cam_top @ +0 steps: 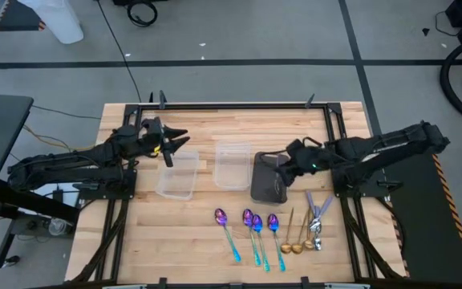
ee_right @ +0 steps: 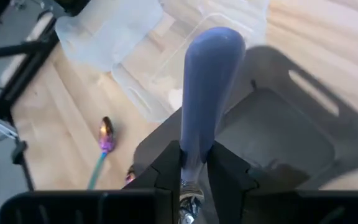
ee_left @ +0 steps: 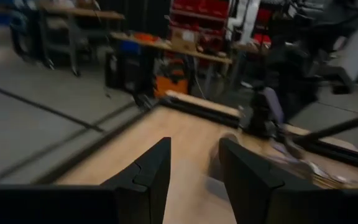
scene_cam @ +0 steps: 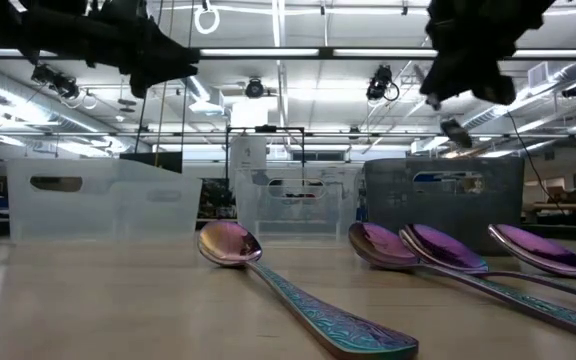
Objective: Sort silverware by color (type)
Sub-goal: Put the purple spoon into the black bin, then put the blue spoon into the left transparent bin
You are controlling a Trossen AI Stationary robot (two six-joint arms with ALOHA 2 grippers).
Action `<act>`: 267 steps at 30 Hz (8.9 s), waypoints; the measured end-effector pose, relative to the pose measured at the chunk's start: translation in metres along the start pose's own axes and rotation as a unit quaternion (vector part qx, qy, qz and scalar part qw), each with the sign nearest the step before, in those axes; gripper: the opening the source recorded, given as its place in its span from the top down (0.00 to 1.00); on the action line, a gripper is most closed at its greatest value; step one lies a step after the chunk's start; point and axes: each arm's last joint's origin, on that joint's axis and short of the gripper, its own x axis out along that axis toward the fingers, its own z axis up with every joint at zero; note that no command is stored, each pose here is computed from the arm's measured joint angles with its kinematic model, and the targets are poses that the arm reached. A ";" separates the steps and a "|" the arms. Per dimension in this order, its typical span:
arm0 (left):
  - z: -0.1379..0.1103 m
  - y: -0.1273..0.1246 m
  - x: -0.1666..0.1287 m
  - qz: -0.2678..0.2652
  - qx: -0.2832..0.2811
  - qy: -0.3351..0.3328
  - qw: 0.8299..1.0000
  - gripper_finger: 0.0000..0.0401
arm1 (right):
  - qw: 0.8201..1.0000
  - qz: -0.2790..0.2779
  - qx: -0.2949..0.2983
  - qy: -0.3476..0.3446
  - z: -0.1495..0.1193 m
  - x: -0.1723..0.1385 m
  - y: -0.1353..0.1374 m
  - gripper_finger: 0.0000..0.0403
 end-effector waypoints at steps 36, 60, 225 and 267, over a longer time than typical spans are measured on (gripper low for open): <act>-0.016 -0.010 -0.002 -0.030 -0.015 0.080 0.996 0.64 | 0.972 -0.006 0.022 0.232 0.017 0.110 -0.048 0.62; 0.005 -0.010 -0.001 0.011 0.046 -0.036 0.998 0.64 | 0.942 -0.205 0.108 0.243 -0.015 0.006 -0.053 0.64; -0.025 -0.020 0.025 -0.090 -0.032 0.074 0.993 0.64 | 0.997 0.016 -0.073 0.010 0.013 0.073 0.015 0.86; -0.006 -0.020 0.026 -0.052 0.075 -0.040 0.995 0.64 | 0.993 0.005 0.023 0.117 0.017 0.104 -0.010 0.63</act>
